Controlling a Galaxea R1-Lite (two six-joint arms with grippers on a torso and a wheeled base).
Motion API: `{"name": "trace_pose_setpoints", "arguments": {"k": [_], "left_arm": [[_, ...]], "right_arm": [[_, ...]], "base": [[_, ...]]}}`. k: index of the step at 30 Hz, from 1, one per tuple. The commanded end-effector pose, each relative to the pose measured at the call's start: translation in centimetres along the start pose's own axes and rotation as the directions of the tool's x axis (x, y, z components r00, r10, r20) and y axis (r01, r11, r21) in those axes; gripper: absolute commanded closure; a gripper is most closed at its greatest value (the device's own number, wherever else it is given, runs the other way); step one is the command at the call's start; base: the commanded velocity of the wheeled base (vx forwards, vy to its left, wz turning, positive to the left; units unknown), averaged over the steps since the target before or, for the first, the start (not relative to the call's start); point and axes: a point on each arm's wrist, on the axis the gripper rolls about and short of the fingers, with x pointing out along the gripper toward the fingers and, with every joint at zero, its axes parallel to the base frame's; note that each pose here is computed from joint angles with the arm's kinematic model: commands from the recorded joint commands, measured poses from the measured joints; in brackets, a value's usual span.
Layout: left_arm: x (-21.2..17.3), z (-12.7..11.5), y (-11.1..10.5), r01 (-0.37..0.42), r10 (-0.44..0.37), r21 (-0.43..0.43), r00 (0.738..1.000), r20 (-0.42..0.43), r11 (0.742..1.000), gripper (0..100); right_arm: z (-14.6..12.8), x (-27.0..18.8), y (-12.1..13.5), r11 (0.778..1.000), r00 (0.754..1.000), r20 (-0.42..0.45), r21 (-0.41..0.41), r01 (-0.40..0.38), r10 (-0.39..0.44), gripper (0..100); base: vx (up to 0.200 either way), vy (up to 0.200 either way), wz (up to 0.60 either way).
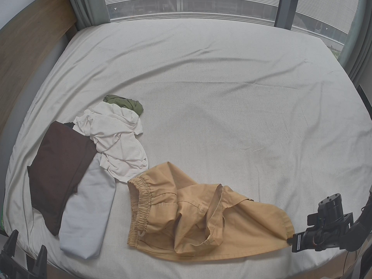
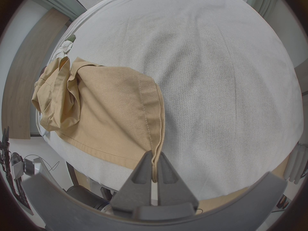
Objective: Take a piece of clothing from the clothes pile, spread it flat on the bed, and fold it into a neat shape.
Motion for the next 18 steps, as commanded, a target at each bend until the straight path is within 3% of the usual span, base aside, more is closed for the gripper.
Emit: {"name": "trace_pose_setpoints", "arguments": {"k": [1,5,6,10,14,15,17,18], "left_arm": [[0.0,-0.5,0.0,0.000,0.000,0.000,1.000,-0.001,1.000,0],[0.0,-0.5,0.0,0.000,0.000,0.000,1.000,-0.001,1.000,0],[0.0,-0.5,0.0,0.000,0.000,0.000,1.000,-0.001,1.000,0],[0.0,-0.5,0.0,0.000,0.000,0.003,1.000,-0.001,1.000,0],[0.0,-0.5,0.0,0.000,0.000,0.006,1.000,-0.001,1.000,0],[0.0,-0.5,0.0,0.000,0.000,0.004,1.000,-0.001,1.000,0],[0.0,-0.5,0.0,0.001,-0.001,0.004,1.000,-0.001,1.000,0],[0.0,-0.5,0.0,0.001,-0.001,0.006,1.000,-0.001,1.000,0]], "right_arm": [[-0.1,0.0,0.0,1.000,1.000,-0.005,-0.003,-0.003,0.003,100],[0.0,0.1,0.1,1.000,1.000,-0.006,-0.001,-0.007,0.007,100],[0.0,0.1,0.1,1.000,1.000,-0.006,-0.001,-0.007,0.007,0],[0.0,-0.3,0.3,0.999,0.999,0.034,-0.011,-0.032,0.032,0],[1.0,-1.4,0.8,0.997,0.982,0.169,-0.029,-0.079,0.082,0],[1.5,-2.3,1.2,0.993,0.964,0.242,-0.048,-0.104,0.113,0],[1.7,-2.8,1.3,0.992,0.953,0.276,-0.056,-0.116,0.127,0],[2.2,-3.6,1.8,0.985,0.927,0.334,-0.084,-0.153,0.172,0]], "base": [[0.000,0.000,0.00],[0.000,0.000,0.00],[0.000,0.000,0.00],[0.000,0.000,0.00],[0.000,0.000,0.00],[0.000,0.000,0.00],[0.000,0.000,0.00],[0.000,0.000,0.00]]}}
